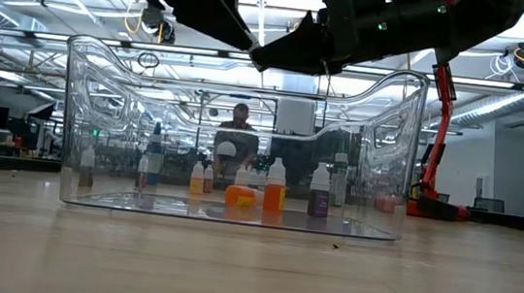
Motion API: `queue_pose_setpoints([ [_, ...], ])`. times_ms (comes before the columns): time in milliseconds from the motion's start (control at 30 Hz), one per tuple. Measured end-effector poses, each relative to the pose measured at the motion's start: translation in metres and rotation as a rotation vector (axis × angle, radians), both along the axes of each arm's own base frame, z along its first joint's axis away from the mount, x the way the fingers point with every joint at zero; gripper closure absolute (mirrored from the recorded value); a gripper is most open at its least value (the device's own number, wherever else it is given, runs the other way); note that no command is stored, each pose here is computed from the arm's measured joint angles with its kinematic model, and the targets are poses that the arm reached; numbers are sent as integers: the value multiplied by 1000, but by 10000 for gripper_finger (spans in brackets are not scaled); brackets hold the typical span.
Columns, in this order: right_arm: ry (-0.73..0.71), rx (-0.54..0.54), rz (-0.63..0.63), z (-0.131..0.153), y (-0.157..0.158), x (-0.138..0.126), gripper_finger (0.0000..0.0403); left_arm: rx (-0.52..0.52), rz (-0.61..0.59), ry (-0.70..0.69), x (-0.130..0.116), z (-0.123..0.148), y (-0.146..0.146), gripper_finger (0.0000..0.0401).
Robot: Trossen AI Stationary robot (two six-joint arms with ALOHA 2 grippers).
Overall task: Pick & Place food coloring
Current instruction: Put the small blue food coloring bottle into the transparent bin
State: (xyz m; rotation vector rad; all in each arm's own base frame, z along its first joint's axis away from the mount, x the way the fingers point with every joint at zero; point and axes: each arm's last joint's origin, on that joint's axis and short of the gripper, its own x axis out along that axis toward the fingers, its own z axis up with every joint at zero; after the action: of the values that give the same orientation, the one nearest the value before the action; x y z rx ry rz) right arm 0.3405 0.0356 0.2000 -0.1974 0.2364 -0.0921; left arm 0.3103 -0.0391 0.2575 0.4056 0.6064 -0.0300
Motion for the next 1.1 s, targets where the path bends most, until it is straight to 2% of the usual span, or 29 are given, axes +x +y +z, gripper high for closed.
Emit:
queue_pose_setpoints([
  [333,0,0,0,0,0,0,359,-6,-2,-38,2,3,0,238],
  [900,7,9,-3,-1,0,0,358,-29,36,-15,6,-3,7,329],
  [1100,-2,11,2,4,3,-2,328,-31,41,38,1,-4,8,337],
])
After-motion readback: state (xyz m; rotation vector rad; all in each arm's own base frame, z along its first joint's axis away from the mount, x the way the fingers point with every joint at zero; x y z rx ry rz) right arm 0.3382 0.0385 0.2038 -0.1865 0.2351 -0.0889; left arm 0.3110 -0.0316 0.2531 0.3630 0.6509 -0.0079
